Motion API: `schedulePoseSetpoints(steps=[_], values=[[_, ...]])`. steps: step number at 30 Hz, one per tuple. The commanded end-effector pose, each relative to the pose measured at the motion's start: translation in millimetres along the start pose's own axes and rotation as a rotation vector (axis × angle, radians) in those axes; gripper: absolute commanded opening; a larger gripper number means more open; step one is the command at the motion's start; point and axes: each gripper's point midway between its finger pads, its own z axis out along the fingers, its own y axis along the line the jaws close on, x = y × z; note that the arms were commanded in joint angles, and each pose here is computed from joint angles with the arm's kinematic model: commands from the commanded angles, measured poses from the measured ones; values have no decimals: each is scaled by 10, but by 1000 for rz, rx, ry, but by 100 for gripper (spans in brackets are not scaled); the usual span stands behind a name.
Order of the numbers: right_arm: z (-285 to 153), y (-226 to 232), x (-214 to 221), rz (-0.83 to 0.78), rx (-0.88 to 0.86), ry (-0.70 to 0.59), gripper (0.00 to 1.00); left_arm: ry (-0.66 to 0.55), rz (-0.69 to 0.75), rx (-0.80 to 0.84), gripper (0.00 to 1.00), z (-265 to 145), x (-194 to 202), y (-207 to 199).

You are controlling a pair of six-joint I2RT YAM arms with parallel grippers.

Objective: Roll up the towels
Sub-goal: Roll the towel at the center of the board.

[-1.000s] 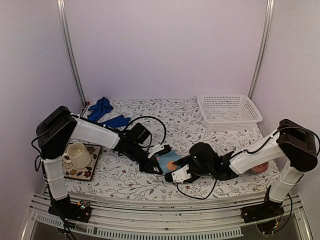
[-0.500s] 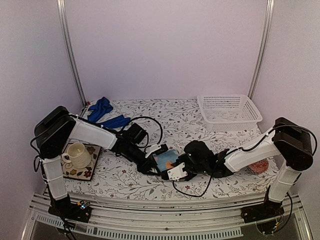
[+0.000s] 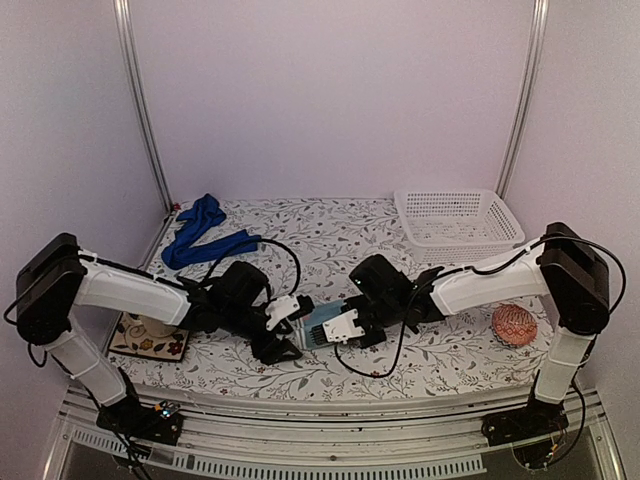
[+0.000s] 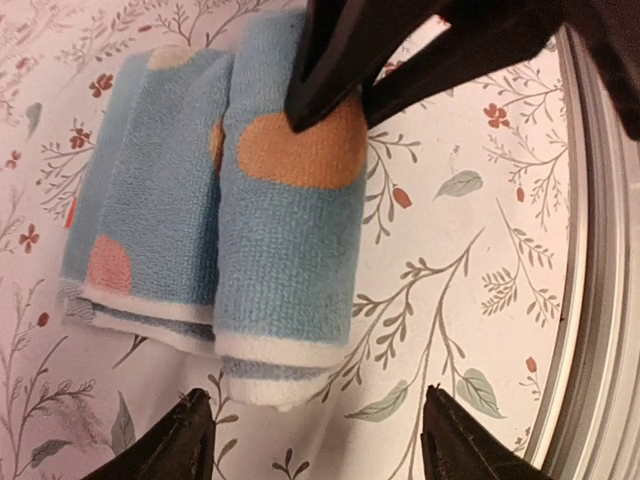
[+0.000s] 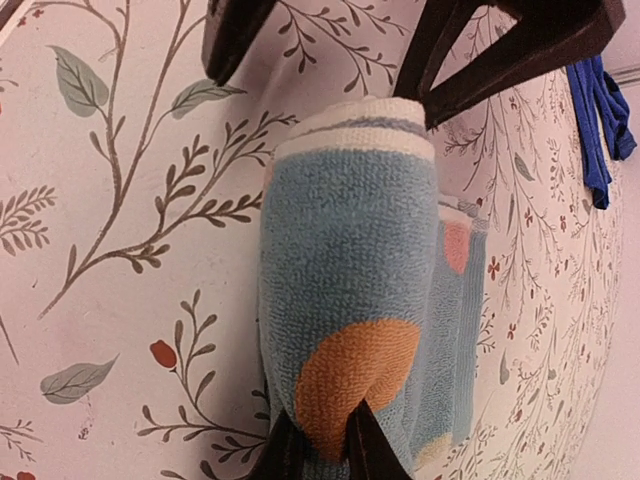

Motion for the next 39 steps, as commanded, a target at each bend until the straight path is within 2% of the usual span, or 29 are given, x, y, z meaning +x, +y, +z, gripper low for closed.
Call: schedulePoseSetpoints(steps=[1, 7, 14, 23, 32, 39], values=[[31, 249, 14, 81, -193, -8, 13, -124, 92, -218, 71, -196, -212, 128], [16, 187, -75, 161, -308, -31, 13, -203, 231, -341, 72, -347, -309, -8], [-6, 216, -61, 261, -440, -40, 13, -241, 381, -419, 71, -355, -300, -200], [-24, 194, -75, 342, -561, -73, 13, -181, 542, -470, 67, -182, -217, -364], [16, 227, -42, 362, -592, -61, 13, -63, 591, -553, 66, 105, -169, -218], [10, 238, -34, 364, -601, -62, 13, -67, 635, -613, 69, 138, -228, -209]])
